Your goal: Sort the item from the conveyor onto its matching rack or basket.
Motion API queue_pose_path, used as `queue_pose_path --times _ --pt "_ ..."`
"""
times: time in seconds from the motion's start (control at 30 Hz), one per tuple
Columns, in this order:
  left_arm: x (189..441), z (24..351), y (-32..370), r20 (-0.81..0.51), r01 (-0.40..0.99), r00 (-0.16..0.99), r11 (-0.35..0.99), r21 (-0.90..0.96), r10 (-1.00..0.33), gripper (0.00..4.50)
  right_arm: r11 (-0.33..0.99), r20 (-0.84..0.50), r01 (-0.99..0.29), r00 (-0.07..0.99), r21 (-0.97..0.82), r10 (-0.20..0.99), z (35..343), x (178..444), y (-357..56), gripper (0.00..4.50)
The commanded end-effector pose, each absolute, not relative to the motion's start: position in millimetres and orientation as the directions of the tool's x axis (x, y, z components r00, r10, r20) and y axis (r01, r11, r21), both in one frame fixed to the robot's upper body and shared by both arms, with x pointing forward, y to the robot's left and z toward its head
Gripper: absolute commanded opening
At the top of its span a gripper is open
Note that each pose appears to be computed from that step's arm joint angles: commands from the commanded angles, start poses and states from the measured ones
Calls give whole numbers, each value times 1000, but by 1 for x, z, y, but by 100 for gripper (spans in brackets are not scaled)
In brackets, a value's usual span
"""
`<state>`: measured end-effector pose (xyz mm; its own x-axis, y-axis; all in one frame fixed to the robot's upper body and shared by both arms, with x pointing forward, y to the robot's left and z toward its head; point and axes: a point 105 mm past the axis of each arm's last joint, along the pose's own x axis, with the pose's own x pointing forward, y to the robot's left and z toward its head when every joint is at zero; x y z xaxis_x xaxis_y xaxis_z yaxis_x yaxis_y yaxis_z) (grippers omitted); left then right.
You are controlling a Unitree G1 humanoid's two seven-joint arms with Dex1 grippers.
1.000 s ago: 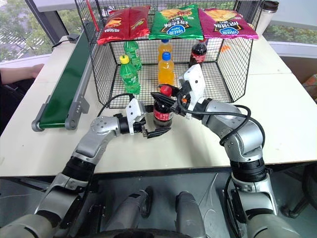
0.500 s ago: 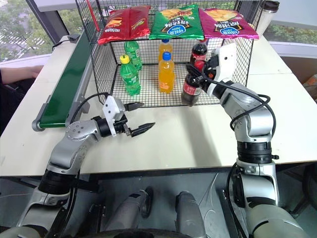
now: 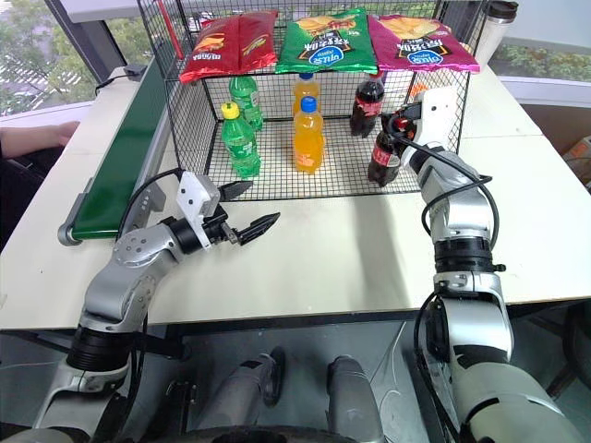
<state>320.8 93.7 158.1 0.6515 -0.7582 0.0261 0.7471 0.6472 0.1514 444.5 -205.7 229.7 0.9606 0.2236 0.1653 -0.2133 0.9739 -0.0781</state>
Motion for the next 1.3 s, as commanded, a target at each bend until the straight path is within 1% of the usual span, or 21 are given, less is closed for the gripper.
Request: queue_pose_path --times 0.03,0.33,0.6,0.73,0.77,0.8,0.83,0.9,0.93,1.13,1.3 --pt "319 171 93 81 734 658 662 151 -748 448 973 305 -201 925 -110 225 271 446 -203 118" --pt "321 167 85 102 716 683 691 102 -723 448 976 303 -194 928 -101 216 271 461 -200 118" --pt "323 166 71 117 719 680 690 85 -723 448 975 296 -194 930 -107 217 269 466 -202 118" --pt "324 166 72 118 709 688 698 98 -716 448 968 268 -222 932 -114 245 264 467 -200 118" --pt "324 166 72 117 707 690 700 100 -714 450 967 264 -227 932 -117 250 263 466 -200 222" --pt "324 165 73 116 706 692 701 100 -713 450 967 261 -227 932 -117 250 262 467 -200 259" --pt "325 165 73 115 705 693 702 100 -712 450 967 260 -228 932 -118 251 262 466 -201 307" --pt "325 165 74 114 702 696 705 100 -709 450 967 258 -222 934 -122 247 262 466 -202 415" --pt "326 164 73 113 702 696 705 100 -709 450 967 258 -222 934 -126 248 262 466 -202 446" --pt "325 162 70 111 707 692 701 96 -713 450 965 253 -219 935 -141 249 263 465 -203 446" --pt "327 158 68 100 712 689 696 92 -718 450 971 260 -193 939 -144 225 263 460 -214 446"
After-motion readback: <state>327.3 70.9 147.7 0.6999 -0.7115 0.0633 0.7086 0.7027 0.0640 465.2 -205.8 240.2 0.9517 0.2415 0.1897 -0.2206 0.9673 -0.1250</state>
